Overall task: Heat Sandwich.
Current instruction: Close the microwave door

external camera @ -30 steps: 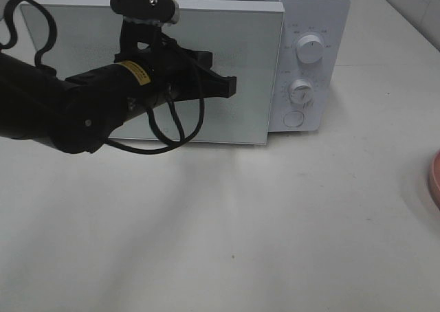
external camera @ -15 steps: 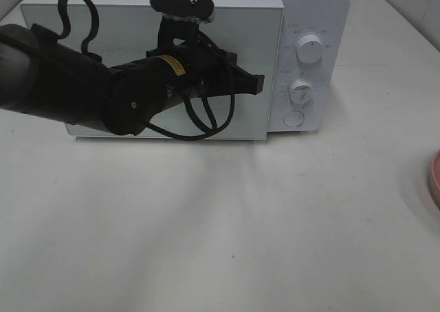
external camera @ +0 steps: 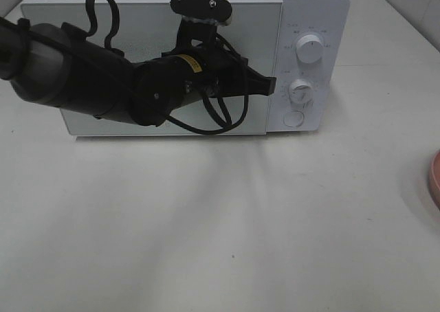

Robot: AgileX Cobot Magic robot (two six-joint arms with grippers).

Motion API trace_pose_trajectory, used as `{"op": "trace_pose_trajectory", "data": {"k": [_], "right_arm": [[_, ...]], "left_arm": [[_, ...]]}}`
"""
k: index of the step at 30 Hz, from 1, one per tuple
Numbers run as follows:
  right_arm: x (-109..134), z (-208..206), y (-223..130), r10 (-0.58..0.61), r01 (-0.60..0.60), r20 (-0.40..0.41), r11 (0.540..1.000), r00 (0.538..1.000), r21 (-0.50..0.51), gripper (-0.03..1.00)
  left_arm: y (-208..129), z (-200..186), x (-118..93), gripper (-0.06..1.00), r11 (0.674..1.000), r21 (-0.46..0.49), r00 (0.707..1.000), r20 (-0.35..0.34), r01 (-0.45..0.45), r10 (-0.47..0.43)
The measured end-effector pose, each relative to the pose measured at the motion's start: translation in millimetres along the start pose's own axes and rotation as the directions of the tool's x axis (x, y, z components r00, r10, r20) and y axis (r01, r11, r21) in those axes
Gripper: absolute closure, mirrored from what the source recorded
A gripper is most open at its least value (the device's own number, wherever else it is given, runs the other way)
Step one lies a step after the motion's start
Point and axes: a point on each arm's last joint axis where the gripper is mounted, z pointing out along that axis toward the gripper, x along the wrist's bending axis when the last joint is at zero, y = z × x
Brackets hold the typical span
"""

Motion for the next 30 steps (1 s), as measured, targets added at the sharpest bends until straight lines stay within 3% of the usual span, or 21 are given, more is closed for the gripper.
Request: {"op": "trace_pose_trajectory", "data": {"k": [30], "right_arm": [[0,0,0,0.001,-0.001,-0.002,1.0,1.0,0.0,0.21]], "left_arm": [[1,11,1,0.94,1.0,0.013,1.0,0.006,-0.009,0.009]]}}
